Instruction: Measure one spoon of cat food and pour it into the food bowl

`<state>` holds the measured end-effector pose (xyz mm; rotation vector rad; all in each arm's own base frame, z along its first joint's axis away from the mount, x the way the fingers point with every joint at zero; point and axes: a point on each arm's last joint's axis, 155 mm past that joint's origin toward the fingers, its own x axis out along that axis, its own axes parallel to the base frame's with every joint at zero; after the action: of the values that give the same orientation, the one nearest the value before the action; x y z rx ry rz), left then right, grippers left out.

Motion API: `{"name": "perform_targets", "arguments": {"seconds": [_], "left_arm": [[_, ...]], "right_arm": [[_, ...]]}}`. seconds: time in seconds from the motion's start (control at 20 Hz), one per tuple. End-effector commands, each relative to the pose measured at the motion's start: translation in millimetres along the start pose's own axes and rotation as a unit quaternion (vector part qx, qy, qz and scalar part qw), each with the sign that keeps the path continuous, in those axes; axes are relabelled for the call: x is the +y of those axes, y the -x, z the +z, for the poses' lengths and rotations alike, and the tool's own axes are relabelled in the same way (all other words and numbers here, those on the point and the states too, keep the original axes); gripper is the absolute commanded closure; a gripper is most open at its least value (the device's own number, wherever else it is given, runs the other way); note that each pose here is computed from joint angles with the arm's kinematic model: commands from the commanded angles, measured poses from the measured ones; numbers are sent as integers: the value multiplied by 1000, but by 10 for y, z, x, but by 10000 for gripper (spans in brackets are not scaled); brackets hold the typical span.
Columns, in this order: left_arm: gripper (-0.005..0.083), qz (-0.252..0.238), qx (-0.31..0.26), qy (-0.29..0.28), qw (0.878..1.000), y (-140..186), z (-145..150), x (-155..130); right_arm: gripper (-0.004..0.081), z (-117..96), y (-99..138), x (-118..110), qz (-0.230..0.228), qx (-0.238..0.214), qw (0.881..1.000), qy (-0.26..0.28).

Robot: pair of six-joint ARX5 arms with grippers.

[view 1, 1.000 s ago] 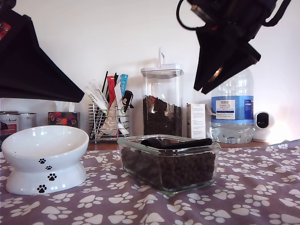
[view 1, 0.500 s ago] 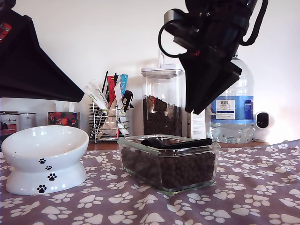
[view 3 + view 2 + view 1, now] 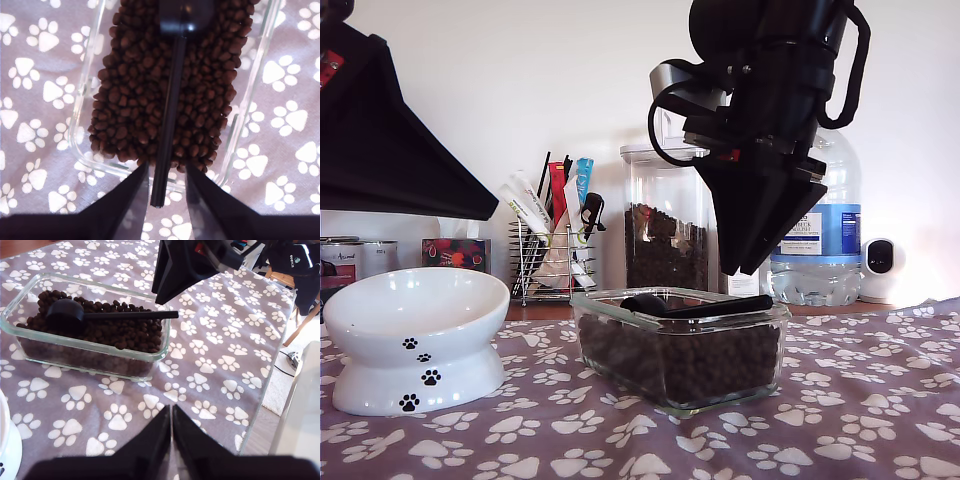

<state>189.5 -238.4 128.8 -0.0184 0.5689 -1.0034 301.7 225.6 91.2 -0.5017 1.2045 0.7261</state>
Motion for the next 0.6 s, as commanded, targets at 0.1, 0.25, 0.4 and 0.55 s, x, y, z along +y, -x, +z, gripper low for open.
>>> {"name": "perform_targets", "arguments": {"seconds": [0.1, 0.25, 0.4, 0.55], "left_arm": [[793, -1, 3, 1, 1000, -9, -56, 2], [793, -1, 4, 1, 1000, -9, -56, 2], [793, -1, 3, 1, 1000, -9, -56, 2], [793, -1, 4, 1, 1000, -9, -56, 2]], "right_arm": [[568, 22, -9, 8, -1, 0, 1000, 5], [568, -11, -59, 10, 2, 10, 1000, 2], [568, -63, -166, 18, 6, 28, 1000, 2], [568, -101, -214, -11, -1, 40, 999, 1]]}}
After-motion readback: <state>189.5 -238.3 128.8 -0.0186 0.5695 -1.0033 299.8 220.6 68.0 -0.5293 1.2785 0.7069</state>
